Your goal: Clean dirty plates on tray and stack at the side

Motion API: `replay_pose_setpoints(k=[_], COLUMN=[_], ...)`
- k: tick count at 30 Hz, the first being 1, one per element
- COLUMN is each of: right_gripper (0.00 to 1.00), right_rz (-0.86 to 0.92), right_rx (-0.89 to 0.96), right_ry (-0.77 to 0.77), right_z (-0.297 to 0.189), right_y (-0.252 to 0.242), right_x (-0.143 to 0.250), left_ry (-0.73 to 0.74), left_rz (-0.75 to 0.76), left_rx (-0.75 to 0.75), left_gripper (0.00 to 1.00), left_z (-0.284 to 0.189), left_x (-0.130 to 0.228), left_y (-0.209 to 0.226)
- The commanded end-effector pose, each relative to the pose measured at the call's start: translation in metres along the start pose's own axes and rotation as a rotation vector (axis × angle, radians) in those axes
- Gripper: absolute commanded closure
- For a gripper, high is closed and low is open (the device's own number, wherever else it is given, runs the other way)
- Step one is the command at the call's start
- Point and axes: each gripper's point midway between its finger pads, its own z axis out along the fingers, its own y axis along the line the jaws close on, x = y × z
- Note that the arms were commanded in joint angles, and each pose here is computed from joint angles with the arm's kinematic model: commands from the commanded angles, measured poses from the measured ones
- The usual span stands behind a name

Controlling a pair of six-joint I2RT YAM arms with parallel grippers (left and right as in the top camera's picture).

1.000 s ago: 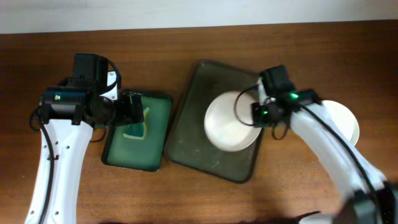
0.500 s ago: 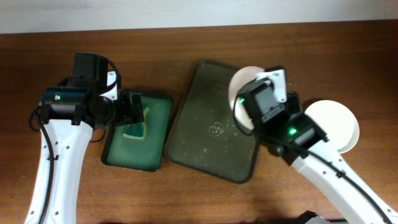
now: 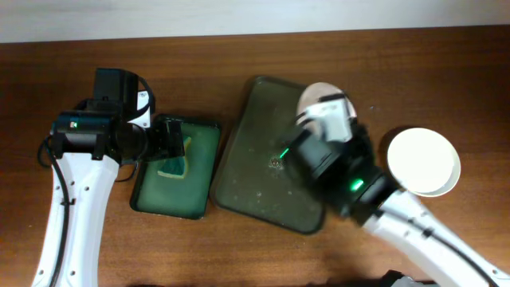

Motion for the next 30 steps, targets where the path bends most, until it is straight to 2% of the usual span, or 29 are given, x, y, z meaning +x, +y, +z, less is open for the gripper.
replay_pose_setpoints(k=[1,4,6,8,11,12,13,14,15,17,18,20,21,22,25,28,30], right_gripper=[0.96,0.96,0.96,0.96,0.95,0.69,0.62,0.49,0.41,0.41,0.39,0.31,0.08,0.02,0.02,0.02,0.02], right_rz=[0.364,0.737,0.933,1.039,1.106,1.094,1.12,1.126,1.082,1.007,0.899,0.741,0.648,0.531,0.361,0.343,0.369], right_rx=[-0.36,-0.28,-0.134,-0.078,-0.115,-0.094,-0.167,-0.328,-0.457,-0.554,-0.632,-0.707,-0.765,-0.854,-1.033,-0.938,-0.805], right_ry=[0.289,0.45,0.568,0.693,0.826,0.853,0.831,0.754,0.67,0.578,0.452,0.247,0.118,-0.057,-0.304,-0.399,-0.391], right_z=[0.051,0.104,0.136,0.157,0.177,0.179,0.18,0.178,0.166,0.131,0.092,0.026,-0.015,-0.068,-0.165,-0.188,-0.175], right_y=[-0.016,-0.111,-0.171,-0.188,-0.176,-0.176,-0.168,-0.156,-0.147,-0.136,-0.122,-0.101,-0.087,-0.07,-0.05,-0.071,-0.086], right_x=[0.032,0.086,0.147,0.196,0.235,0.243,0.232,0.203,0.168,0.122,0.081,0.03,0.006,-0.021,-0.033,-0.02,-0.013], left_ry=[-0.013,-0.013,-0.013,-0.013,-0.013,-0.013,-0.013,-0.013,-0.013,-0.013,-0.013,-0.013,-0.013,-0.013,-0.013,-0.013,-0.013], left_rz=[0.008,0.008,0.008,0.008,0.008,0.008,0.008,0.008,0.008,0.008,0.008,0.008,0.008,0.008,0.008,0.008,0.008], left_rx=[0.016,0.016,0.016,0.016,0.016,0.016,0.016,0.016,0.016,0.016,0.016,0.016,0.016,0.016,0.016,0.016,0.016], left_gripper=[0.01,0.01,0.0,0.01,0.0,0.01,0.01,0.01,0.01,0.01,0.01,0.0,0.01,0.01,0.01,0.0,0.01], left_z=[-0.004,-0.004,-0.004,-0.004,-0.004,-0.004,-0.004,-0.004,-0.004,-0.004,-0.004,-0.004,-0.004,-0.004,-0.004,-0.004,-0.004], left_x=[-0.001,-0.001,-0.001,-0.001,-0.001,-0.001,-0.001,-0.001,-0.001,-0.001,-0.001,-0.001,-0.001,-0.001,-0.001,-0.001,-0.001], left_y=[-0.002,-0.002,-0.002,-0.002,-0.002,-0.002,-0.002,-0.002,-0.002,-0.002,-0.002,-0.002,-0.002,-0.002,-0.002,-0.002,-0.002])
